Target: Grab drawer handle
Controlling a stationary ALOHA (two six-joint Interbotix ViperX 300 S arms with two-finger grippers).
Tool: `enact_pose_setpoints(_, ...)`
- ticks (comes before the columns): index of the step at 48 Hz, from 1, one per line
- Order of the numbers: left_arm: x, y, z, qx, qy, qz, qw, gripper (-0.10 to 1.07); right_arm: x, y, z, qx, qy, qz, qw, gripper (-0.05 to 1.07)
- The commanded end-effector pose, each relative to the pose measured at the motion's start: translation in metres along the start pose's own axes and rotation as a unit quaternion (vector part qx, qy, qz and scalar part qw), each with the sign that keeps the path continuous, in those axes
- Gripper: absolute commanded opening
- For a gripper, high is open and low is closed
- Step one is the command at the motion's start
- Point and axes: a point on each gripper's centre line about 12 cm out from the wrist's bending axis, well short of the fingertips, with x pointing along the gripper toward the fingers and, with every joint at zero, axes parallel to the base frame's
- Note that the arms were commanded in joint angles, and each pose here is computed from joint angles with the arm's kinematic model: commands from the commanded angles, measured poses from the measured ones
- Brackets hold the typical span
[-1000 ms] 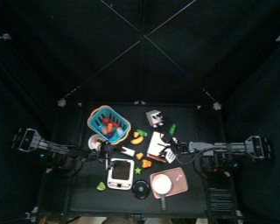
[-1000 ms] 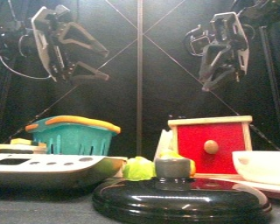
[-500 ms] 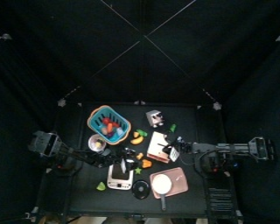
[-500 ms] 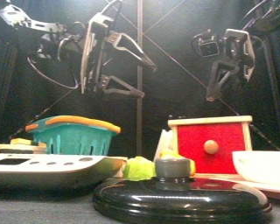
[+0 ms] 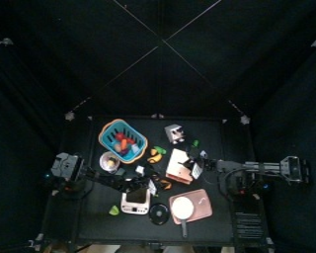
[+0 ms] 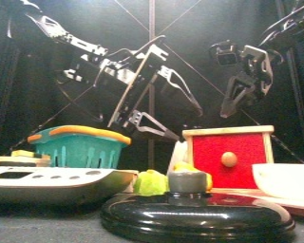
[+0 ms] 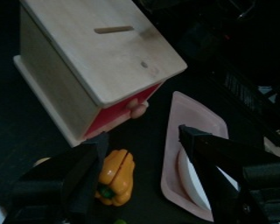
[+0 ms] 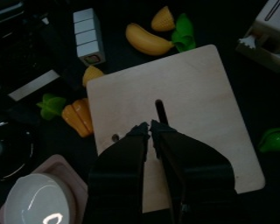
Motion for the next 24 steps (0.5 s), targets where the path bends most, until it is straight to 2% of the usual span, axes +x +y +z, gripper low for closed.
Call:
enact_pose_setpoints(1,0.007,-0.008,0.013,-0.022,-0.005,-0.004,0.9997,0.98,0.001,-0.003,0.006,0.003,-0.016,0.001,0.9999,0.55)
enact_pose_setpoints(7,0.014,-0.006,0.015,-0.046,0.014,0.006,0.9988,0.98,0.005,-0.008,0.003,0.001,-0.016,-0.004,0.9999,0.54)
enact_pose_setpoints(17,0.034,0.0,0.022,-0.063,0.036,0.012,0.9973,0.98,0.012,-0.013,-0.005,-0.002,-0.001,-0.014,0.9999,0.4)
enact_pose_setpoints(24,0.052,-0.001,0.029,-0.074,0.045,0.009,0.9962,0.98,0.014,-0.015,-0.008,-0.001,0.002,-0.016,0.9999,0.35)
